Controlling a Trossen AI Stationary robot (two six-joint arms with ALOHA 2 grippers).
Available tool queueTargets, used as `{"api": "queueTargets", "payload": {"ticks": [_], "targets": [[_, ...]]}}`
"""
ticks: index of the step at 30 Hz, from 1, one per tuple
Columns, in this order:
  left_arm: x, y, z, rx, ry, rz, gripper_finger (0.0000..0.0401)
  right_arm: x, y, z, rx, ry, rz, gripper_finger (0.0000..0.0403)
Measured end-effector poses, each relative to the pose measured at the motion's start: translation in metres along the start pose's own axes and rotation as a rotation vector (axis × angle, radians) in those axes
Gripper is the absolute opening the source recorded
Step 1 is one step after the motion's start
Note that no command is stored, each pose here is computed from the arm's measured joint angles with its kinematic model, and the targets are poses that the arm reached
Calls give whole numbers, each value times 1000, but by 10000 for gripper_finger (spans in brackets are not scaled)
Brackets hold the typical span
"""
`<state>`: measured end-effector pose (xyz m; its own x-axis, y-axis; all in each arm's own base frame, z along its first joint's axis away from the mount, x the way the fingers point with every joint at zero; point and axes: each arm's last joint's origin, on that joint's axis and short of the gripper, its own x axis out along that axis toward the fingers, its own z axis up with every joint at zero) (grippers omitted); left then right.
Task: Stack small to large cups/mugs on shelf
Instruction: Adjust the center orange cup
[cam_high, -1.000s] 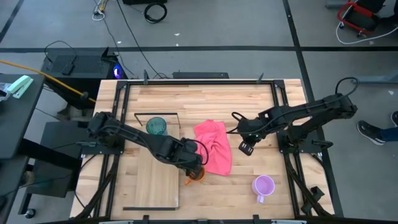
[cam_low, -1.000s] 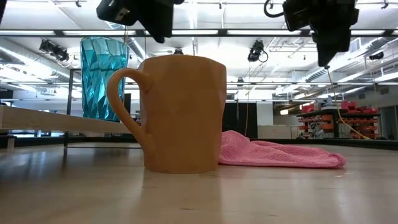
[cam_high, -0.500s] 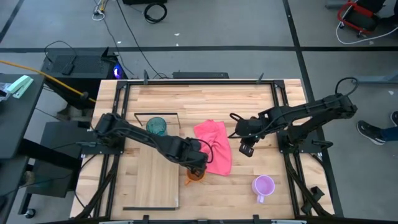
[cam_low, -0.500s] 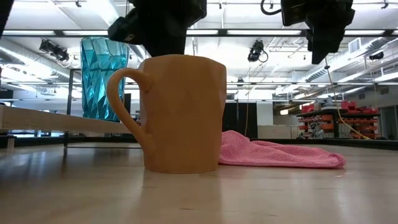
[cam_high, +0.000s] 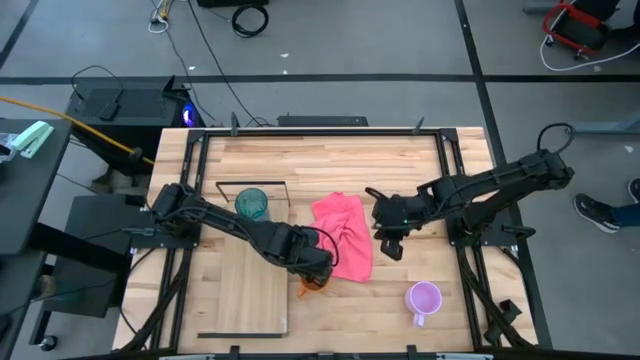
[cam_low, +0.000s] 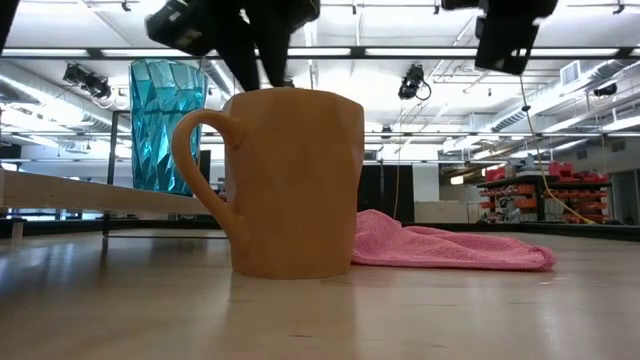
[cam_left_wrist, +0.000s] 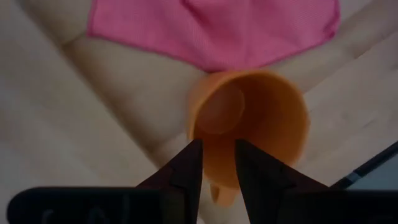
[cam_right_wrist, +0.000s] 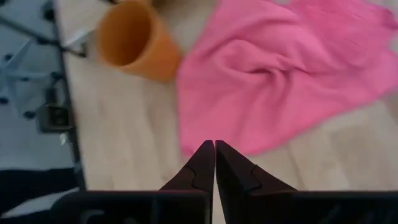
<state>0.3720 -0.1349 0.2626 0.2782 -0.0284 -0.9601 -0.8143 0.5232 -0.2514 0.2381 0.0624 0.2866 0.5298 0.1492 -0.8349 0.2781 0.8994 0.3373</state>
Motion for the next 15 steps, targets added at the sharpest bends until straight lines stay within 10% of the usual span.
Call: {"api": "queueTargets", "payload": {"ticks": [15], "targets": [[-7,-9,-49,-141,81,3,94,74,15,-24,-172,-27,141,9]]}}
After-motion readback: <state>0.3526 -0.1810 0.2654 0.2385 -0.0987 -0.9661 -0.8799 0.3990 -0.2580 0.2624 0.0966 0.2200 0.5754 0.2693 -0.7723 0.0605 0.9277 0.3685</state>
